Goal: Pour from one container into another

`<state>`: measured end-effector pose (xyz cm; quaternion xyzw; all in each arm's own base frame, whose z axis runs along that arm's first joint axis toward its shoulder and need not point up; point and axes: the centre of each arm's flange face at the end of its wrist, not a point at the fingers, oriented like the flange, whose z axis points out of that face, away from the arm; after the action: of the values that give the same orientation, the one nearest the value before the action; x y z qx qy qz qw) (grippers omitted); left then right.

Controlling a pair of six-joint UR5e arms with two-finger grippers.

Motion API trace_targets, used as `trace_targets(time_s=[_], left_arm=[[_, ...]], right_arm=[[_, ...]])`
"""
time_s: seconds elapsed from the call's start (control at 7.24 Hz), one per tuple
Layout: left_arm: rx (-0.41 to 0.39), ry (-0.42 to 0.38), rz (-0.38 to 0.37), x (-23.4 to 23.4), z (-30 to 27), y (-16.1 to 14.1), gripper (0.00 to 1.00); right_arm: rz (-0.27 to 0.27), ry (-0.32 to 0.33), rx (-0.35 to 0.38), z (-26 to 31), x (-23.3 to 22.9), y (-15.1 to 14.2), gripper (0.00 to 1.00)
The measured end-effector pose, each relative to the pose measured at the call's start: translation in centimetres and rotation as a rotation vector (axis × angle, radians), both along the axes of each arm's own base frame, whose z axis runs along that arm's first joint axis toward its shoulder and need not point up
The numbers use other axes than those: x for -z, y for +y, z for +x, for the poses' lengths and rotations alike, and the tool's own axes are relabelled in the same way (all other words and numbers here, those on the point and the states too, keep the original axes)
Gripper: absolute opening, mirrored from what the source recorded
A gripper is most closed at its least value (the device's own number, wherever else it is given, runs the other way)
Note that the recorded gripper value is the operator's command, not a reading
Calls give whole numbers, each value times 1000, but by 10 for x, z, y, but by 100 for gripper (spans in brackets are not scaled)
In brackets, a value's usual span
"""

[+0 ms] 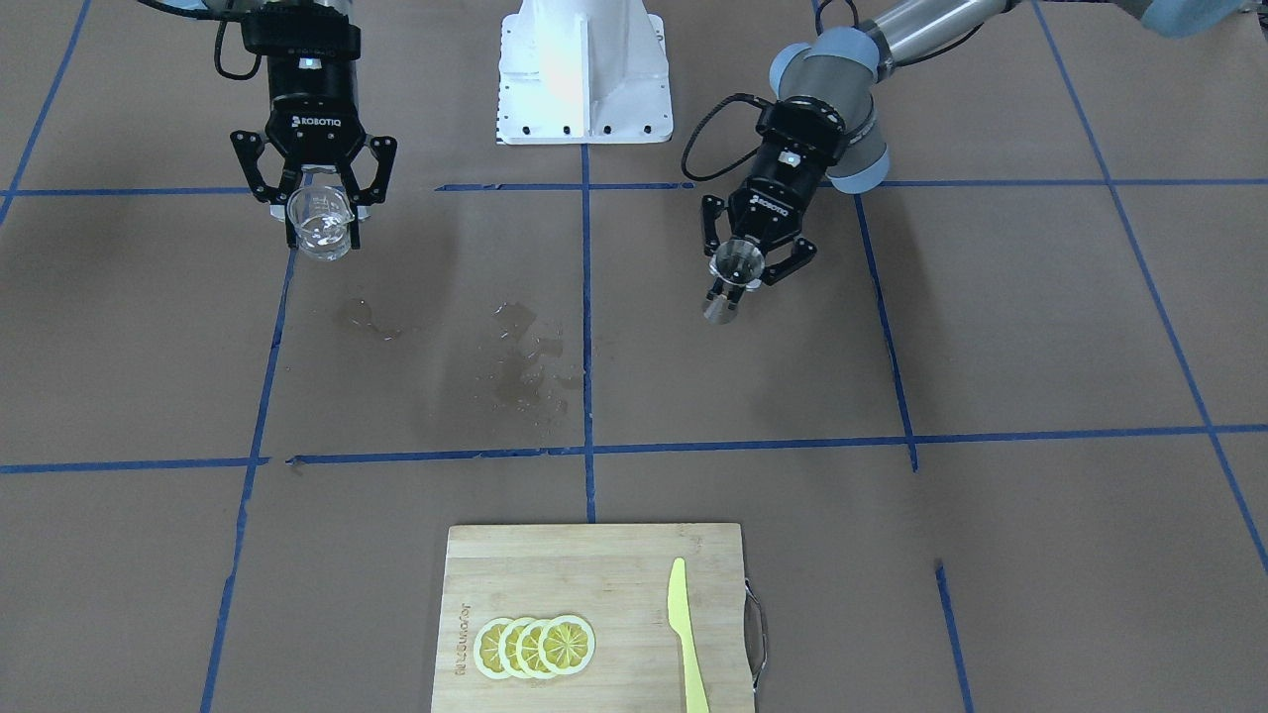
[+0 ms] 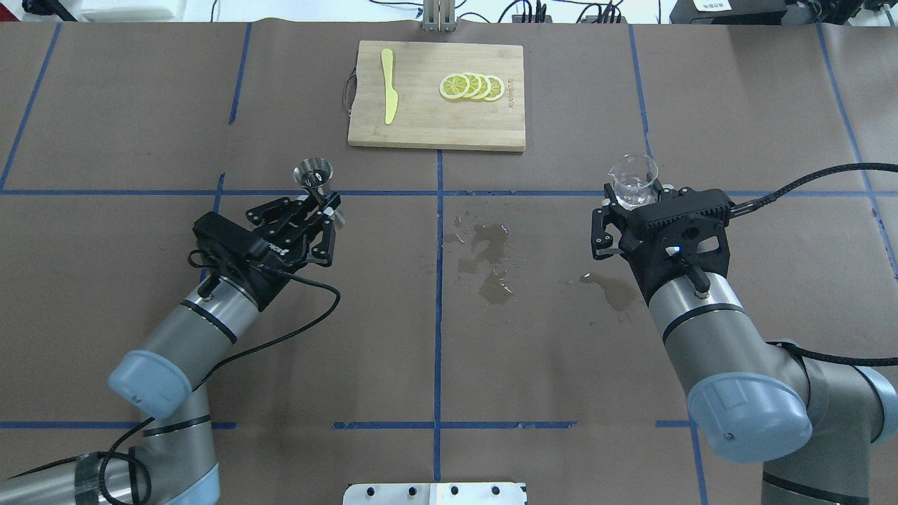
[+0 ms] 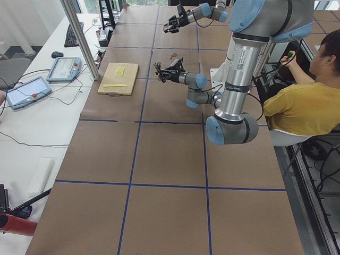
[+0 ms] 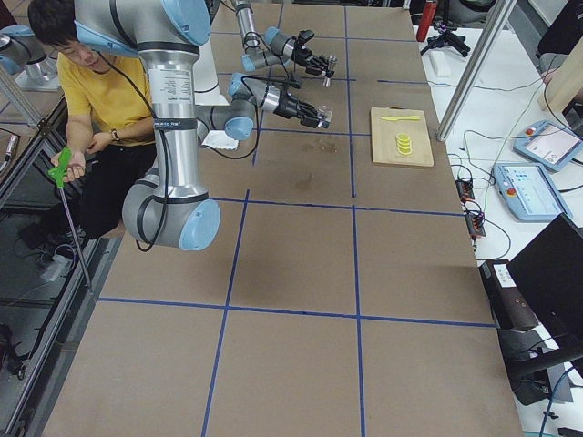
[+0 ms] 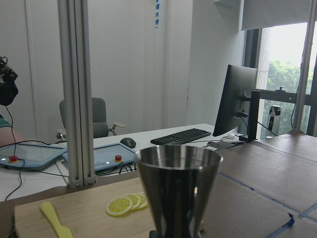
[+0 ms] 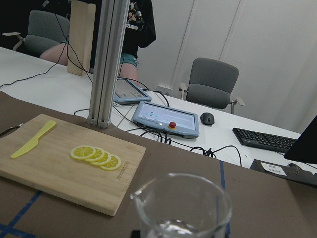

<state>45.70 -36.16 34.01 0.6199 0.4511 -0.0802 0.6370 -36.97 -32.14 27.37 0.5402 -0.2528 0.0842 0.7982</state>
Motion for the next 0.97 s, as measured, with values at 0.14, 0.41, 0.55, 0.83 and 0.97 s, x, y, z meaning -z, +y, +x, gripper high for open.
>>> trace_targets(time_s=[0.14,0.41,0.55,0.83,0.97], left_arm=[[16,14,-43,-32,-22,5,0],[50,10,-103,-103,-64,16,0],[72,1,-146,-137,-79,19,0],[115,49,-261,-200,-87,19,0],[145,66,-291,-217,-90,18,0]], right_arm=[[-16,-9,1,0,-8,1,0],[-41,-48,-7,-7,-26,-1,0],[-41,-66,-9,-10,-34,-3,0],[-43,-81,-10,-11,-41,-5,0],[-44,-81,-11,-11,-42,-6,0]])
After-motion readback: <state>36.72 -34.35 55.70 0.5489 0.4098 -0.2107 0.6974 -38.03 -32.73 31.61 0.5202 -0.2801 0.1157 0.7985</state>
